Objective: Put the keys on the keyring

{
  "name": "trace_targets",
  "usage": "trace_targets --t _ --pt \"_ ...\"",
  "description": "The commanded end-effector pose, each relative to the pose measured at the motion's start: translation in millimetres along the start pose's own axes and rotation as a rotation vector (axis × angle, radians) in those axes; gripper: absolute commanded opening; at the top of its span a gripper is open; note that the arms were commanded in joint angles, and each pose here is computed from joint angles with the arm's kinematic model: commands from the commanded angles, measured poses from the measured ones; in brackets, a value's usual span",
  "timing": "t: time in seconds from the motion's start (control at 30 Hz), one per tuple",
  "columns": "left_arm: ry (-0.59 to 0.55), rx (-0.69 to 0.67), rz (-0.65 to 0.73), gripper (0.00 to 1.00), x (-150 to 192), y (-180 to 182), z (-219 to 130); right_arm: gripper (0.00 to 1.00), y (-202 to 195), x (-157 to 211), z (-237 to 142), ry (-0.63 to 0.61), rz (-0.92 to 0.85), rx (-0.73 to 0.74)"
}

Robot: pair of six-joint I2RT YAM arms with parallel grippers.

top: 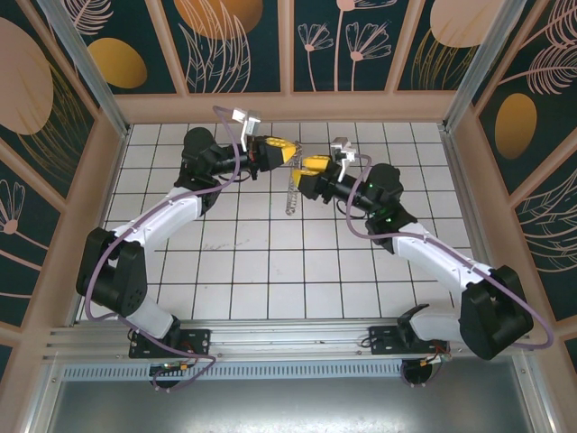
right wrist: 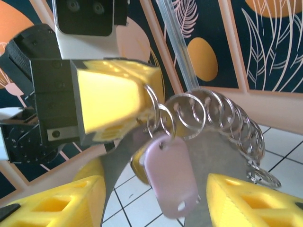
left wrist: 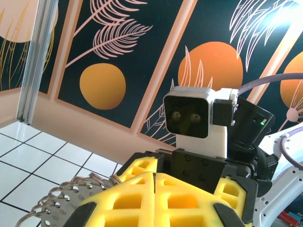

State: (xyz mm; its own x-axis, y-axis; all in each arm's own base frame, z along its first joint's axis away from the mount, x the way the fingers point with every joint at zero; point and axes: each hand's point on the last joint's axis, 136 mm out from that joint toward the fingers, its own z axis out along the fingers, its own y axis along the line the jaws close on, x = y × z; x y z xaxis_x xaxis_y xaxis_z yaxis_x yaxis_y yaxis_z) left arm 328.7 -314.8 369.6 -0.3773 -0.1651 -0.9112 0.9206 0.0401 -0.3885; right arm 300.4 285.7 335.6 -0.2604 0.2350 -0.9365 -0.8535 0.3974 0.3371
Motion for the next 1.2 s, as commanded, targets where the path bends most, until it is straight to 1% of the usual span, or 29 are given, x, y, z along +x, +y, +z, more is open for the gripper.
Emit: trace_targets --t 0.0,0.2,0.33,0.47,0.63,0.7,0.73,0.87,1.03,1.17 --pt "-0.049 0.038 0.069 0.00 -18 -22 0 0.58 -5 -17 5 -0.042 -0.053 0.038" --pt "-0.047 0.043 0.068 0.00 -17 -25 1 0.57 -12 -19 10 -0.039 -0.068 0.067" --pt "-0.044 0.047 0.067 0.00 -16 -25 1 0.52 -14 -21 12 -0.033 -0.081 0.078" --pt "-0.045 0.042 0.064 0.00 -15 -25 2 0.40 -14 -22 12 -0.028 -0.091 0.079" --pt "-0.056 0.027 0.065 0.00 -16 -22 1 0.14 -11 -16 9 0.001 -0.100 0.069" --pt "-0.065 0.019 0.067 0.00 -18 -21 1 0.03 -2 -9 11 0.026 -0.108 0.050" --pt "-0.070 0.015 0.067 0.00 -18 -21 1 0.00 -1 -7 11 0.036 -0.114 0.049" --pt "-0.096 -0.013 0.074 0.00 -23 -19 -1 0.00 5 2 10 0.064 -0.123 0.045" --pt "-0.115 -0.032 0.072 0.00 -24 -17 -3 0.00 12 5 8 0.067 -0.132 0.046" --pt "-0.123 -0.034 0.061 0.00 -23 -15 -3 0.00 17 11 15 0.080 -0.130 0.025"
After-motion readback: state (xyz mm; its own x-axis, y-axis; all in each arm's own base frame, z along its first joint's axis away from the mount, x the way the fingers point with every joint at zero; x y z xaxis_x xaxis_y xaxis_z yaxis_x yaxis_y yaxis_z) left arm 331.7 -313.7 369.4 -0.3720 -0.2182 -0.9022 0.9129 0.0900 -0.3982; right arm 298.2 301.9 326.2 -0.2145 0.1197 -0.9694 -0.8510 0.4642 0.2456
